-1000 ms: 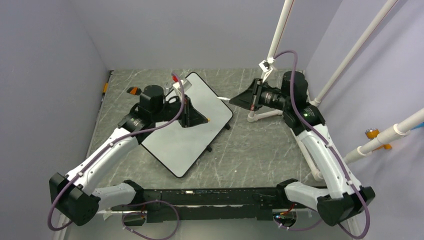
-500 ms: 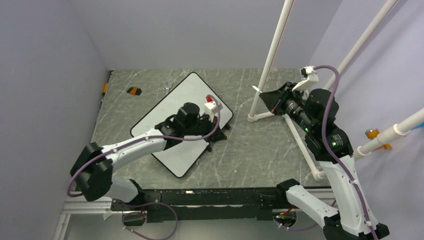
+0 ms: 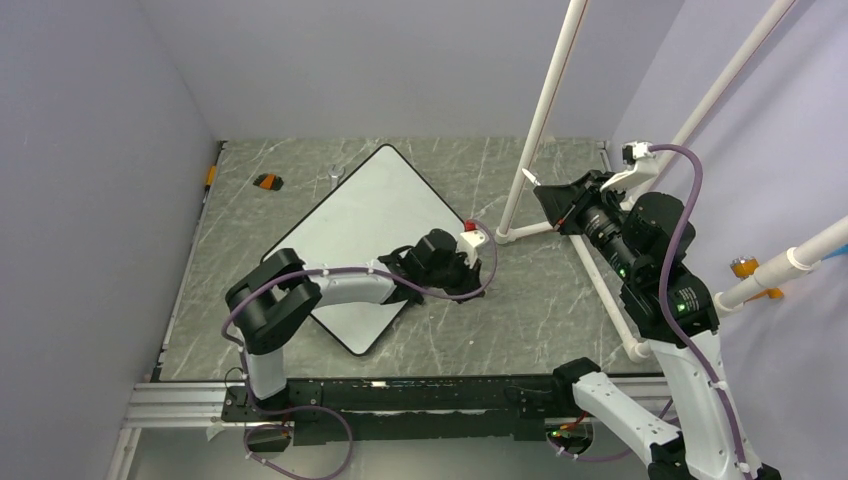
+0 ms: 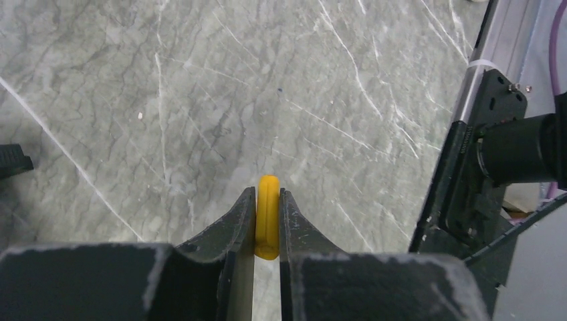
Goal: Write a sentence on the whiteboard
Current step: Place the pen cap at the center of the board.
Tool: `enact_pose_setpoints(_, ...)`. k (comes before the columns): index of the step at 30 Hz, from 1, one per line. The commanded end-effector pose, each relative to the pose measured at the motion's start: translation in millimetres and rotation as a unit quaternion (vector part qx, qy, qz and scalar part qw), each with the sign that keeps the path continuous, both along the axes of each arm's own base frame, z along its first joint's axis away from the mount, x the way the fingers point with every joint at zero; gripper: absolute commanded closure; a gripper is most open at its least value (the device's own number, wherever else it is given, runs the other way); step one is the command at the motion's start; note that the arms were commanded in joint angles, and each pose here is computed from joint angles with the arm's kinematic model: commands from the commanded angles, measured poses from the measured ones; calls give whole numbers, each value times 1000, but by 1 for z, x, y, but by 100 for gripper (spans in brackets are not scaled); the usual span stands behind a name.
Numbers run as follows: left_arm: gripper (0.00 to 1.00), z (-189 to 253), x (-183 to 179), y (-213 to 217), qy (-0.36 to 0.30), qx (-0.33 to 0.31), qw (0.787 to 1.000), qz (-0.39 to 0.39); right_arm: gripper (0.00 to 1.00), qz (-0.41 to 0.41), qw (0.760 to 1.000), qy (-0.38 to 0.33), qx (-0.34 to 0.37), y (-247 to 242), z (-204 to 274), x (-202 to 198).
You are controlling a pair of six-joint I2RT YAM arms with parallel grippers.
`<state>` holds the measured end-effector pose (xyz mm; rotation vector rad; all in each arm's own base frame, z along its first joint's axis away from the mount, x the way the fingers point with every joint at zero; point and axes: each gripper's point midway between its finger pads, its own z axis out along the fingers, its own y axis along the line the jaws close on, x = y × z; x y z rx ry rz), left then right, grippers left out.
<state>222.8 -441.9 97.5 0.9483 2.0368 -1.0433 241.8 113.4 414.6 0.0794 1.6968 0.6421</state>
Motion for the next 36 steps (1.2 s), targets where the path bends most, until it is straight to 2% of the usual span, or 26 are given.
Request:
enact_pose_setpoints(1,100,15,20,-21,-69,-36,997,7,100,-1,1000,-10,-9,-1,3,1)
enact_pose_setpoints(9,85,-12,22,-23,-71,-10,997,16,100,2,1000,-8,-18,-1,1,1)
enact_pose_setpoints(21,59,-14,27,-14,-68,22,997,40,100,5,1000,-8,-18,0,1,3)
enact_pose_setpoints(24,57,-10,27,-9,-65,37,996,42,100,4,1000,-12,-16,0,3,2)
enact_pose_setpoints(30,54,35,25,16,-90,34,994,43,100,8,1000,-13,-19,1,6,3)
enact_pose_setpoints(36,48,87,36,77,-75,21,996,45,100,20,1000,-12,-18,7,8,6)
